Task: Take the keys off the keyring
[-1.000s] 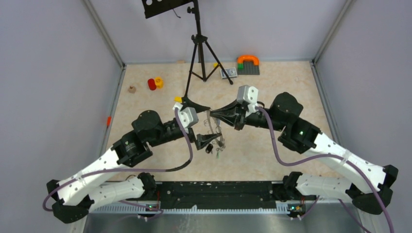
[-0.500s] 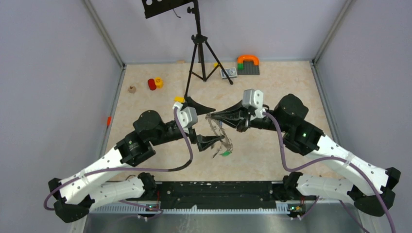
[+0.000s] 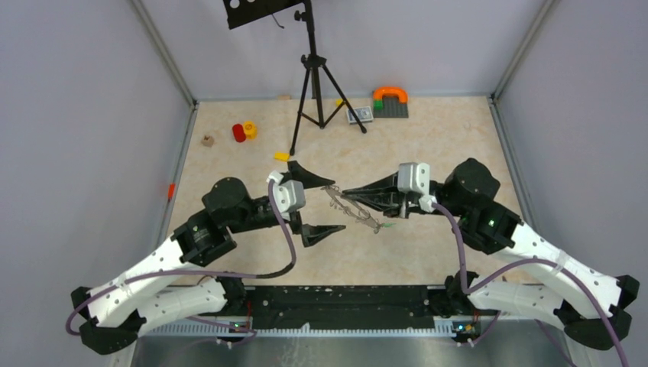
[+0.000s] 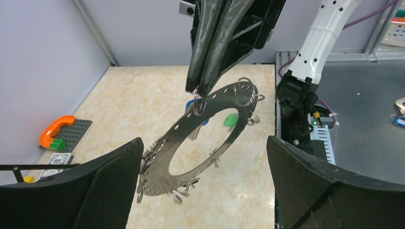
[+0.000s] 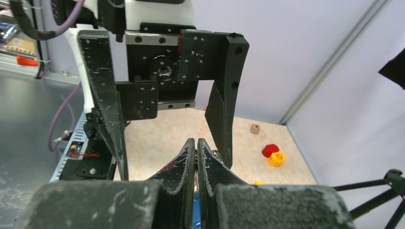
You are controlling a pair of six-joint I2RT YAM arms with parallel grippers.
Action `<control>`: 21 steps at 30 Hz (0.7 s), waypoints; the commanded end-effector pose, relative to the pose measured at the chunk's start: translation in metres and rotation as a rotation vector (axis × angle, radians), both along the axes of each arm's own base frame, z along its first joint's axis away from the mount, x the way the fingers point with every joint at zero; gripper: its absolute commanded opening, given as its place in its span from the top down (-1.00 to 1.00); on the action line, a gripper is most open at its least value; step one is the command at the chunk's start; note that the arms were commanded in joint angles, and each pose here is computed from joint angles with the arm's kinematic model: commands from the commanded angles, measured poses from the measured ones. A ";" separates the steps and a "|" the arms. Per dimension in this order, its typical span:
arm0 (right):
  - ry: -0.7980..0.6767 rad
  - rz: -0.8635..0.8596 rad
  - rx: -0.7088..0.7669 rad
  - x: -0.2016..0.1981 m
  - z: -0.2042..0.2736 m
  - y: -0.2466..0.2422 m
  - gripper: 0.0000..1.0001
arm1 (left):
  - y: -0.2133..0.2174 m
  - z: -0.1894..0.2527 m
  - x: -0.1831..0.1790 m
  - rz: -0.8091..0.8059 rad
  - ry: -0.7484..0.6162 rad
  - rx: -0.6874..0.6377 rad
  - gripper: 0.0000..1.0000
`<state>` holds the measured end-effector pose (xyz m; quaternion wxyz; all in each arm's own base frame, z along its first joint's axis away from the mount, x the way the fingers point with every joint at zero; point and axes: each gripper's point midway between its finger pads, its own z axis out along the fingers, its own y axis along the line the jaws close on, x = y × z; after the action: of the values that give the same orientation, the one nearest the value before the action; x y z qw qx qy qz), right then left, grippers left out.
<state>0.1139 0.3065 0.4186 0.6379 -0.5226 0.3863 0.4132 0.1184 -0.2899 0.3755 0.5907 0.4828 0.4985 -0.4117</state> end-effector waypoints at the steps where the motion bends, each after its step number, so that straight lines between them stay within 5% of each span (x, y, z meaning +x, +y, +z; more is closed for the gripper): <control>1: -0.112 0.104 0.056 -0.027 0.024 -0.008 1.00 | 0.010 0.013 -0.006 -0.007 -0.060 -0.012 -0.96; 10: -0.170 0.372 -0.009 -0.074 0.011 -0.014 1.00 | 0.017 0.032 -0.027 -0.096 -0.145 -0.037 -0.97; 21: -0.215 0.423 0.042 -0.083 0.020 -0.016 1.00 | -0.007 0.023 -0.060 -0.369 -0.093 -0.028 -0.96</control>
<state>0.0449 0.2981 0.4061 0.5527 -0.6240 0.2602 0.4872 0.0768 -0.2885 0.3866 0.5597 0.5598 0.4120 -0.4512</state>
